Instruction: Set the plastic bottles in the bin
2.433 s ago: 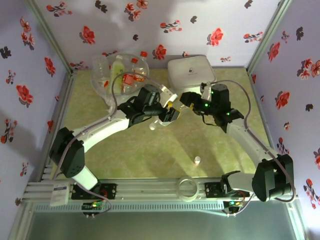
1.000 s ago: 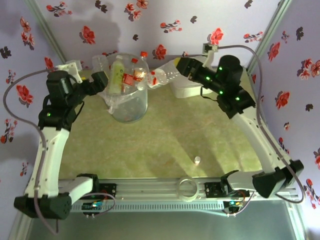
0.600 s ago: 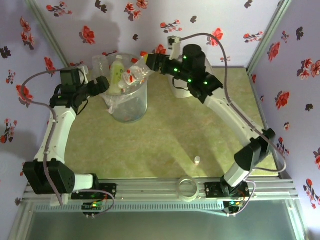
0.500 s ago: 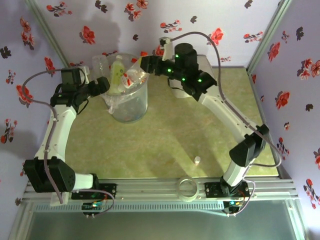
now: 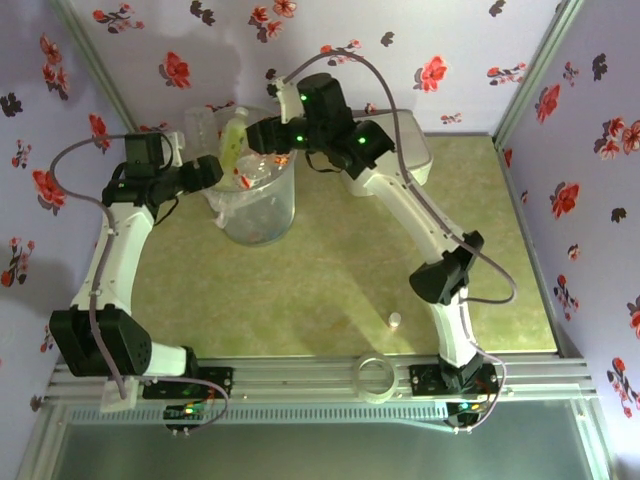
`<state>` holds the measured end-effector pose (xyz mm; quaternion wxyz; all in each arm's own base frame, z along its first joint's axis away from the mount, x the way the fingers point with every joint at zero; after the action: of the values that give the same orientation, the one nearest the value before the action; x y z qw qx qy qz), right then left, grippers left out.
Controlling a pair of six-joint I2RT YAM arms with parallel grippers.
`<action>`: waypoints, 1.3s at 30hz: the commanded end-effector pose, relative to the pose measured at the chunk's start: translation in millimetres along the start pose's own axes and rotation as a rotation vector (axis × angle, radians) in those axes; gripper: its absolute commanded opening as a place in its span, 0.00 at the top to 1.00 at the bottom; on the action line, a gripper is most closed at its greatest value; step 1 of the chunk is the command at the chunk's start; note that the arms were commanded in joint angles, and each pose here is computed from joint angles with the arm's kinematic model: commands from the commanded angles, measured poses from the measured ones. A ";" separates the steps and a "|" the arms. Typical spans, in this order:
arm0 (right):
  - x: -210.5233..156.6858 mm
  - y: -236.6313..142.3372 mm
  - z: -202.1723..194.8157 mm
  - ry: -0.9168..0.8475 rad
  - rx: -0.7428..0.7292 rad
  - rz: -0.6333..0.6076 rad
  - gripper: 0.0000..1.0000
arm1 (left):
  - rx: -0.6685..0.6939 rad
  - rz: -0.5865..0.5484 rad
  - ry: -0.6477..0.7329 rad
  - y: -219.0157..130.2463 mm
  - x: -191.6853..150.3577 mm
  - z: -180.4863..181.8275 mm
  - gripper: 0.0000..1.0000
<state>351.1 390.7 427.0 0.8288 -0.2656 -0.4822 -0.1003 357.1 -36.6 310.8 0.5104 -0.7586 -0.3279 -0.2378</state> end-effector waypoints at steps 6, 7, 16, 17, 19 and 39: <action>-56.2 62.3 -19.5 0.002 -0.013 0.189 0.59 | -0.063 0.010 0.009 0.3 2.5 -6.7 0.13; -59.8 66.6 -20.5 0.007 -0.012 0.198 0.59 | -0.064 0.010 0.007 1.4 2.4 -6.3 0.13; -88.5 92.2 -26.3 0.096 0.062 0.270 0.59 | -0.109 0.015 -0.006 5.9 2.7 -10.6 0.14; -92.3 95.2 -26.8 0.105 0.067 0.280 0.59 | -0.113 0.012 -0.006 5.6 3.3 -11.2 0.15; -100.0 101.3 -30.7 0.120 0.067 0.301 0.58 | -0.120 0.010 -0.006 5.0 3.4 -12.4 0.15; -10.1 11.2 16.9 -0.028 0.070 -0.011 0.03 | -0.135 -0.045 0.042 -19.0 19.1 -22.8 0.15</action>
<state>351.9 427.0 368.6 0.8503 -0.2641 -0.4536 -0.0376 361.2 -45.7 318.7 0.4709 -0.7846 -0.3138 -0.2533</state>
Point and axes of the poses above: each hand's point on the last joint's axis, 136 mm out from that joint toward the fingers, its own y axis out along the fingers, its own z axis along the line the jaws close on, x = y × z, the point moved 6 cm from there along -y, back along the fingers, and after that the axes turned 1 degree about y, right-handed, at the moved point
